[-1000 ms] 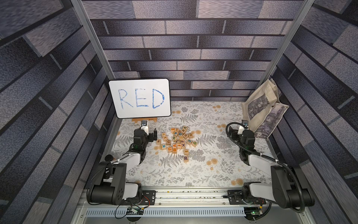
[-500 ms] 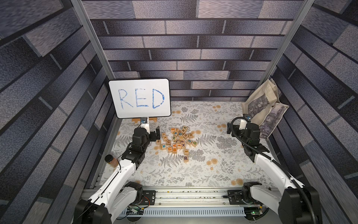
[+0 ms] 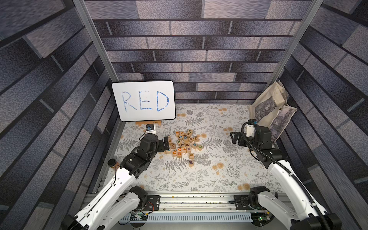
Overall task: Assemble the uppercase word "red" with letter blocks
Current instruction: Pick up the letter block from the center of the board.
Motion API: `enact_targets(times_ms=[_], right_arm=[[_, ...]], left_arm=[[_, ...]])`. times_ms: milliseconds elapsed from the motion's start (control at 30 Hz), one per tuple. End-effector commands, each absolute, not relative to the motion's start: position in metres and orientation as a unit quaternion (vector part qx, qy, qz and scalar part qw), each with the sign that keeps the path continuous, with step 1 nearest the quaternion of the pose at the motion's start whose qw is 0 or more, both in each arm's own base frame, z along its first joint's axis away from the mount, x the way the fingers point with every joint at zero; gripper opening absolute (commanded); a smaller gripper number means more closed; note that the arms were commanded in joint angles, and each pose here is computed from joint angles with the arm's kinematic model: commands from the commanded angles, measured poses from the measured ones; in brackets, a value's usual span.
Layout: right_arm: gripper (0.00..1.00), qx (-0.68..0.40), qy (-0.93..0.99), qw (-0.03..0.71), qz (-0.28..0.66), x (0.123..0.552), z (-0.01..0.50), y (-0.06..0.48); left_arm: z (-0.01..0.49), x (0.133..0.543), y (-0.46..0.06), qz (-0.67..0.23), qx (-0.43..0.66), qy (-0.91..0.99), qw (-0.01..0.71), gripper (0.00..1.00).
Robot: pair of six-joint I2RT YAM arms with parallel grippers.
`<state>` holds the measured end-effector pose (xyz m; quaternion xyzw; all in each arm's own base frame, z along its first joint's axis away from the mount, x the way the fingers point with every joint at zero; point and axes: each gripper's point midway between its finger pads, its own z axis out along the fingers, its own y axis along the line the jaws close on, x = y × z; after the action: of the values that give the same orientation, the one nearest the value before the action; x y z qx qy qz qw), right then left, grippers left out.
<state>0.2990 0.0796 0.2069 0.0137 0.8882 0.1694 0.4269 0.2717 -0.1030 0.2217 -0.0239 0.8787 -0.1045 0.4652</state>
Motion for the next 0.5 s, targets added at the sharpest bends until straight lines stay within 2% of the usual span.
enact_targets(times_ms=[0,200,467], right_arm=[[1.0,0.017,0.908,0.374,0.191,0.274,0.205,0.09],[1.0,0.016,0.926,0.315,0.209,0.244,0.205,0.104],[1.0,-0.005,0.938,0.283,0.198,0.212,0.203,0.109]], left_arm=[[0.209,0.253,-0.098,-0.095,-0.063,0.905,0.411,1.0],[0.202,0.231,-0.098,-0.083,-0.098,0.923,0.364,1.0],[0.186,0.223,-0.101,-0.032,-0.08,0.942,0.323,1.0]])
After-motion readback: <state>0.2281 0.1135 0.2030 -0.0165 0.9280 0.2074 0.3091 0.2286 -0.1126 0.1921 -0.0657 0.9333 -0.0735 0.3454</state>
